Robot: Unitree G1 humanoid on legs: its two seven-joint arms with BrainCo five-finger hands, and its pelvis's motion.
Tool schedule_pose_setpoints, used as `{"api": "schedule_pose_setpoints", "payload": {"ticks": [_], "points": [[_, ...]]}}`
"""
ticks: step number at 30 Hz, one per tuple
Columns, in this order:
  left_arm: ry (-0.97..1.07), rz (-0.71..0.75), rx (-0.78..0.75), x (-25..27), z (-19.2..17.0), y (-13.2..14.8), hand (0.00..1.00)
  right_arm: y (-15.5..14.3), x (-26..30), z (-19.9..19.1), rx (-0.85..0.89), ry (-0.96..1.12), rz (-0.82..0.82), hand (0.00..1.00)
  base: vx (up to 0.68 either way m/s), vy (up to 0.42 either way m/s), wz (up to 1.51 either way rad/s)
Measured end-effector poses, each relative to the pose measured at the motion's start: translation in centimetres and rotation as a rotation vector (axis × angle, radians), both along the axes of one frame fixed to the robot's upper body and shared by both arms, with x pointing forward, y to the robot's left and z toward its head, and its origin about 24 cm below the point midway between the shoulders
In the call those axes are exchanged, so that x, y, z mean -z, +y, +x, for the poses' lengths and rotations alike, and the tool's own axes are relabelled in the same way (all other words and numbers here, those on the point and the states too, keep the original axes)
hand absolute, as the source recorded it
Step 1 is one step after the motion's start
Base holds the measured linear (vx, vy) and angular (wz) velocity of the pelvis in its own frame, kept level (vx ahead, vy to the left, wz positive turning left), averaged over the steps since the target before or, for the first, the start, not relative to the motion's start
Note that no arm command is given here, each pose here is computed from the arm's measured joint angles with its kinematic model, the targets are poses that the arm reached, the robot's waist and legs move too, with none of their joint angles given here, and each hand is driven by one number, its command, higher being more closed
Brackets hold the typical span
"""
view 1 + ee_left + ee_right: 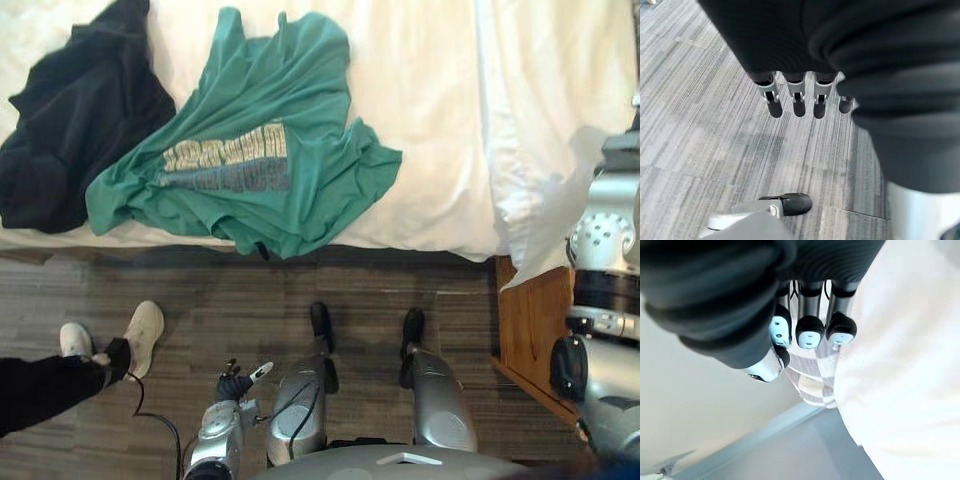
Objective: Tidy the bed and pick cloth on bed and put in laundry
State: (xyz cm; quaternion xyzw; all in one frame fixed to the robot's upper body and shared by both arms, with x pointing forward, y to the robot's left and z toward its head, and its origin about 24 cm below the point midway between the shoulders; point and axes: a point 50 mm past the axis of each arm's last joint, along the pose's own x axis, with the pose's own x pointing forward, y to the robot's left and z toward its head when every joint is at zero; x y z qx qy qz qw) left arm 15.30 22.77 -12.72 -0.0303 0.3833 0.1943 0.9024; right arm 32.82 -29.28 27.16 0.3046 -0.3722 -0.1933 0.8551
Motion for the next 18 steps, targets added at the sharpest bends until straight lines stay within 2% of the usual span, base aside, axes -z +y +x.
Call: {"api": "schedule_pose_setpoints", "payload": {"ticks": [7, 13, 16, 18], "points": [[-0.241, -0.018, 0.077, -3.7, 6.0, -2.1, 0.0, -0.1, -2.9, -0.5, 0.026, -0.058, -0.034, 1.0, -0.07, -0.01, 0.21], [-0.411, -0.013, 0.11, -6.9, 9.1, -2.8, 0.0, 1.0, -4.9, -2.0, 0.01, -0.173, -0.05, 1.0, -0.05, -0.018, 0.04], [-0.431, -0.016, 0.114, -7.4, 9.6, -3.0, 0.0, 1.4, -4.0, -1.8, -0.005, -0.164, -0.02, 1.0, -0.05, -0.02, -0.18], [-0.443, -0.022, 0.112, -7.6, 9.9, -3.3, 0.0, 1.5, -1.3, -1.6, -0.014, -0.118, 0.041, 1.0, -0.01, -0.012, -0.21]]}}
